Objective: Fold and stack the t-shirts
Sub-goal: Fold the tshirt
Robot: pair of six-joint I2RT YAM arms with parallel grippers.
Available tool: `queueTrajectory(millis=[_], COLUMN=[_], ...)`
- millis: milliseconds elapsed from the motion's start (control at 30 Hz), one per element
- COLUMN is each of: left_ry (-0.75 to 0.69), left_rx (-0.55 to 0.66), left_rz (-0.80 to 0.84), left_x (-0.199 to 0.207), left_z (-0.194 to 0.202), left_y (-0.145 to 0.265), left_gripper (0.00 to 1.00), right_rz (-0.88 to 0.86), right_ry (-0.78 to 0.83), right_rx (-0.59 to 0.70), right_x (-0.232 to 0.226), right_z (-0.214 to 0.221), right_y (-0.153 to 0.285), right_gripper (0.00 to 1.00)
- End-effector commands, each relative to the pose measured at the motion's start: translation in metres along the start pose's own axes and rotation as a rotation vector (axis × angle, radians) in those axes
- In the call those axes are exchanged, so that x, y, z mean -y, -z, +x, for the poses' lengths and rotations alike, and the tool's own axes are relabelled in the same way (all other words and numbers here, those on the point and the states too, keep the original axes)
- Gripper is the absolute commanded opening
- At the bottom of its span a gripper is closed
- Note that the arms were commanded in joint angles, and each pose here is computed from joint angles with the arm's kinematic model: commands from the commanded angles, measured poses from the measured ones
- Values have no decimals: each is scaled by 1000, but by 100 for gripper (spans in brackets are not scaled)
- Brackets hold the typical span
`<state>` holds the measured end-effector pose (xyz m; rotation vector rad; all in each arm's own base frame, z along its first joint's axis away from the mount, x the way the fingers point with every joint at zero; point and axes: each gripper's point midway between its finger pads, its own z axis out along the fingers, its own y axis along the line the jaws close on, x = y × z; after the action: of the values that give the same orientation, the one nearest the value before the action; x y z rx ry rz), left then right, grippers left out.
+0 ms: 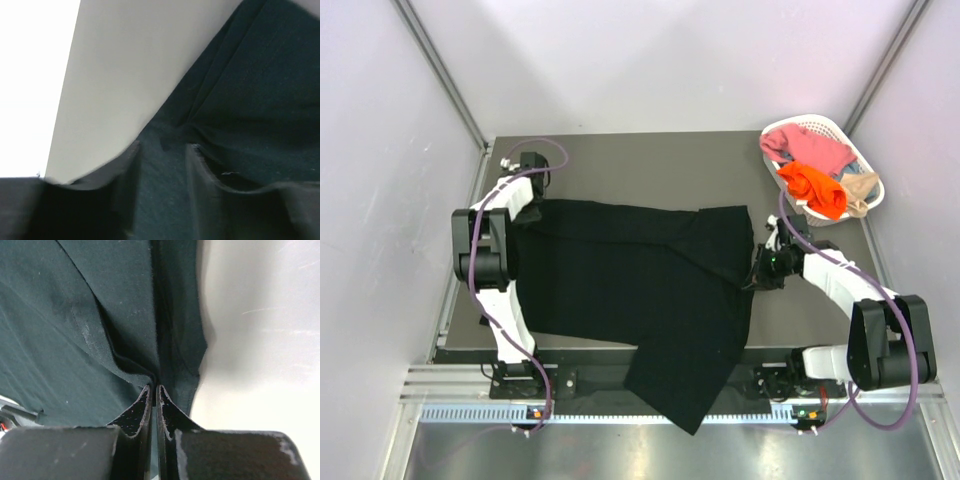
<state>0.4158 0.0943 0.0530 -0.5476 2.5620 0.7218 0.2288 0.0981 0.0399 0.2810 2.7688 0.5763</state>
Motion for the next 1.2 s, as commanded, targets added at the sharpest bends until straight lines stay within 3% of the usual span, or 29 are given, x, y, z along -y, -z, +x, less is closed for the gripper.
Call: queueTrajectory(millis=[0,133,267,400,533,567,800,933,1167], left_ry=[126,190,171,123,58,56,40,35,49], left_rx=[148,229,263,269,237,231,173,142,95], left_rz=[38,84,207,280,285,282,264,258,247], left_x=[-11,-13,10,29,39,39,46,49,54], left_z=[-53,-92,-114,-113,-107,-107,-97,-89,-79], left_y=[40,62,68,59,38,35,3,-10,-32], left_gripper=[50,58,57,57,57,57,55,56,56], right_rz=[-18,-10,-21,-17,27,43,83,124,164], right_ry=[11,7,-5,17,62,64,75,125,148], right_rx=[-59,-88,-142,-146,-16,-12,129,127,133], right_x=[-7,-7,-11,-13,-22,-21,-27,-21,-12], right_z=[18,28,41,36,-18,-28,-130,-156,-181], right_y=[2,-1,-5,-5,5,3,7,-7,-30], right_gripper=[0,0,1,13,52,56,70,80,82])
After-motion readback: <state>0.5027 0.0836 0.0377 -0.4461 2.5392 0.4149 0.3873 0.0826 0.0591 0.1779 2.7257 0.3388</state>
